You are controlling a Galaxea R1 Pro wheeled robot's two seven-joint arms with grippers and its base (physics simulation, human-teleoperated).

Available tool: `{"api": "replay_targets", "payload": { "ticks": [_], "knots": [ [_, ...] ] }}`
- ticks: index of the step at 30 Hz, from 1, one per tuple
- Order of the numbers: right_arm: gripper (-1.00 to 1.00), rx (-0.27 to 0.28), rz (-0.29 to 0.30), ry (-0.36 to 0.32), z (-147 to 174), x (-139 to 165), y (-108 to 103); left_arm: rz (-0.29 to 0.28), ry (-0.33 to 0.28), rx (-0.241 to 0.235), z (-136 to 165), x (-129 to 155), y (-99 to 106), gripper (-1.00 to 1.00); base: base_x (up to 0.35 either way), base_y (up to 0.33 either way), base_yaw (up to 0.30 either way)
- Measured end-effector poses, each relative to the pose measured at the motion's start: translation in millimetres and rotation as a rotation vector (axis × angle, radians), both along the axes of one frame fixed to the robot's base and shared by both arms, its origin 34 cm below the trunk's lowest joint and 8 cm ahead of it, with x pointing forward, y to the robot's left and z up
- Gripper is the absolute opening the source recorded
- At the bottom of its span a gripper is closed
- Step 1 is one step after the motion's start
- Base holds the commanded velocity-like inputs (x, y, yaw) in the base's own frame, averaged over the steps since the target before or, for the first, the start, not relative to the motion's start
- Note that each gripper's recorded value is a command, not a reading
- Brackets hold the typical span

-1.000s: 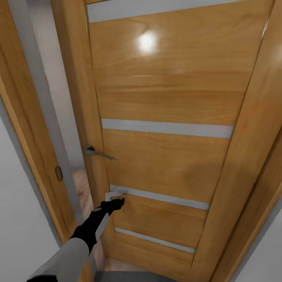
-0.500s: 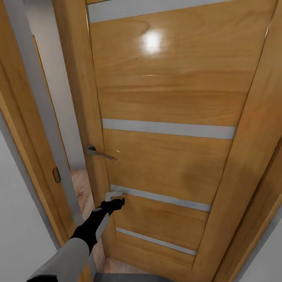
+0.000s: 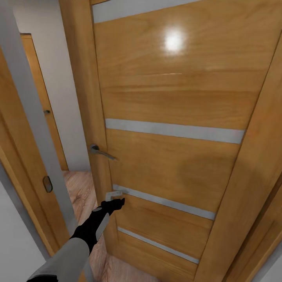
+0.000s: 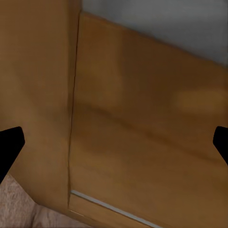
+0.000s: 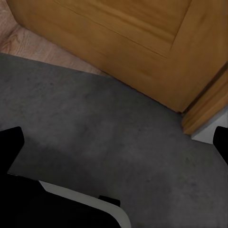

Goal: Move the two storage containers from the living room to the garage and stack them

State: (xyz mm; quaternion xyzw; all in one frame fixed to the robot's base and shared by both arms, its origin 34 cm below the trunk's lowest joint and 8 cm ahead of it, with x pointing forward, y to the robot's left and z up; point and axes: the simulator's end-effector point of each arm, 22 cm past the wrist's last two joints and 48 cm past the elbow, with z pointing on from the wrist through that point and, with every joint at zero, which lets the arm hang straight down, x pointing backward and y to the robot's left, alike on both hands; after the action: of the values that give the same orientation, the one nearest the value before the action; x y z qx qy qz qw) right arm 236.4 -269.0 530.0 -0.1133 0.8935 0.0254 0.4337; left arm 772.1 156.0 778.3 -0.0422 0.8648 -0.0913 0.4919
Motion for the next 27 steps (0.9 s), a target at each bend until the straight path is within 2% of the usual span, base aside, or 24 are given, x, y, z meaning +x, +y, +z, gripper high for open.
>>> {"api": "replay_targets", "payload": {
  "ticks": [9,22,27],
  "knots": [
    [1.0,0.0,0.0,0.0,0.1,0.0,-0.1,0.0,-0.001,0.003,0.4,0.0,-0.4,1.0,0.102,-0.111,0.0],
    [1.0,0.0,0.0,0.0,0.0,0.0,-0.1,0.001,-0.002,0.001,0.1,0.3,1.1,1.0,0.01,-0.009,0.0],
    [1.0,0.0,0.0,0.0,0.1,-0.1,-0.1,0.002,-0.002,0.0,0.3,0.1,1.2,1.0,0.204,0.0,0.0]
  ]
}}
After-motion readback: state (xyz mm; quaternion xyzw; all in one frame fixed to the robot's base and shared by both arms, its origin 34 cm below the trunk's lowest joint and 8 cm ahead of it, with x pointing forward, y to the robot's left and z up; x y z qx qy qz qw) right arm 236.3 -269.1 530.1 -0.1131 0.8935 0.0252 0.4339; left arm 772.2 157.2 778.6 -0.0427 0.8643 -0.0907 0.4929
